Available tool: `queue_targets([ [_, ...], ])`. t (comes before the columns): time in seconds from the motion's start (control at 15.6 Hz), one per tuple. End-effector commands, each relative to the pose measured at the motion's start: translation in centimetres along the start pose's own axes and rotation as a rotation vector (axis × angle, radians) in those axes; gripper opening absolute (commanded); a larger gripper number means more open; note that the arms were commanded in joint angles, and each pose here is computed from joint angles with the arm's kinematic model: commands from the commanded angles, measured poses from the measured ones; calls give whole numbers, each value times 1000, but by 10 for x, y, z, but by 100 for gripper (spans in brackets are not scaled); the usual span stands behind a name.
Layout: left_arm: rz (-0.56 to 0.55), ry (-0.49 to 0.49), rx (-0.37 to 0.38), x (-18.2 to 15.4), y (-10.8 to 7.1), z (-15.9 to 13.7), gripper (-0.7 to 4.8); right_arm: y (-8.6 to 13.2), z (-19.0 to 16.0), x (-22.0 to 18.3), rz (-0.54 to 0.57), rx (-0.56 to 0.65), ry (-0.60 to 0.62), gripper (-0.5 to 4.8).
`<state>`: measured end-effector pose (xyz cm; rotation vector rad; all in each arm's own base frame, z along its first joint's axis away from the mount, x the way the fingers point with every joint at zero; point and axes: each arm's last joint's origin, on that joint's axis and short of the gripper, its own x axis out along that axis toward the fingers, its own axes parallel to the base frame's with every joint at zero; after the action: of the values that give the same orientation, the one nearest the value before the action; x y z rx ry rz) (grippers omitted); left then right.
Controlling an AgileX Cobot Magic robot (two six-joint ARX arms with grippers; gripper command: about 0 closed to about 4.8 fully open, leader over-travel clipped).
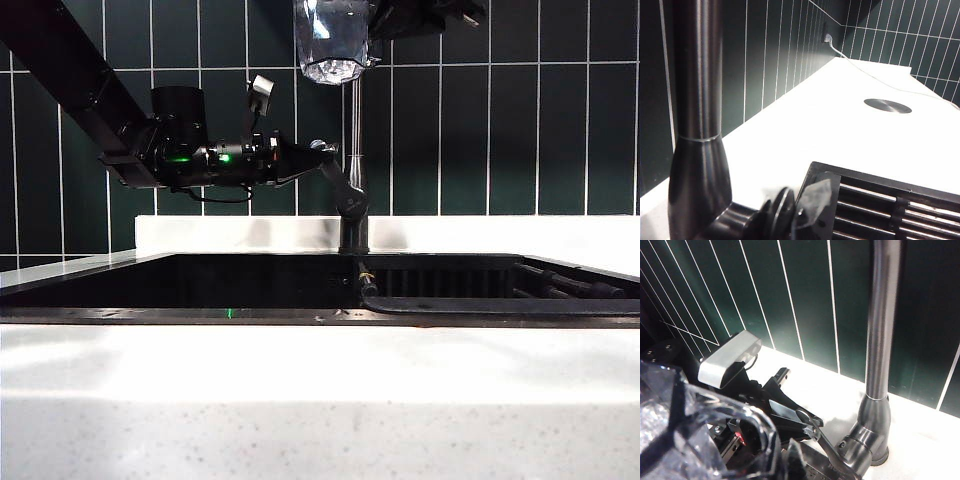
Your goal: Pick up the mug next to the sink, go to the faucet to get some water, pour the water into the sink, and finally put the mug back to its place.
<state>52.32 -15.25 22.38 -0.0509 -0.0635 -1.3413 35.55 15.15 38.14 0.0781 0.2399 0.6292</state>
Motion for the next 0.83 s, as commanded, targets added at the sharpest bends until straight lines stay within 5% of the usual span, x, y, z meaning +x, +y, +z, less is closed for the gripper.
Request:
queue_targets([
  [0.06,116,37,-83,-5,8,-19,-6,3,11,-4,14,-10,-71,-2],
  [0.19,181,30,-83,-7,11,-18,1,3,11,-4,14,-10,-71,-2],
  [0.38,230,27,-88,-8,12,-19,164,3,11,-4,14,-11,-71,-2],
  [0.45,230,27,-88,-8,12,-19,181,3,11,-4,14,-11,-71,-2],
  [0.83,239,27,-87,-14,16,-19,181,2,10,-2,11,-13,-69,-2],
])
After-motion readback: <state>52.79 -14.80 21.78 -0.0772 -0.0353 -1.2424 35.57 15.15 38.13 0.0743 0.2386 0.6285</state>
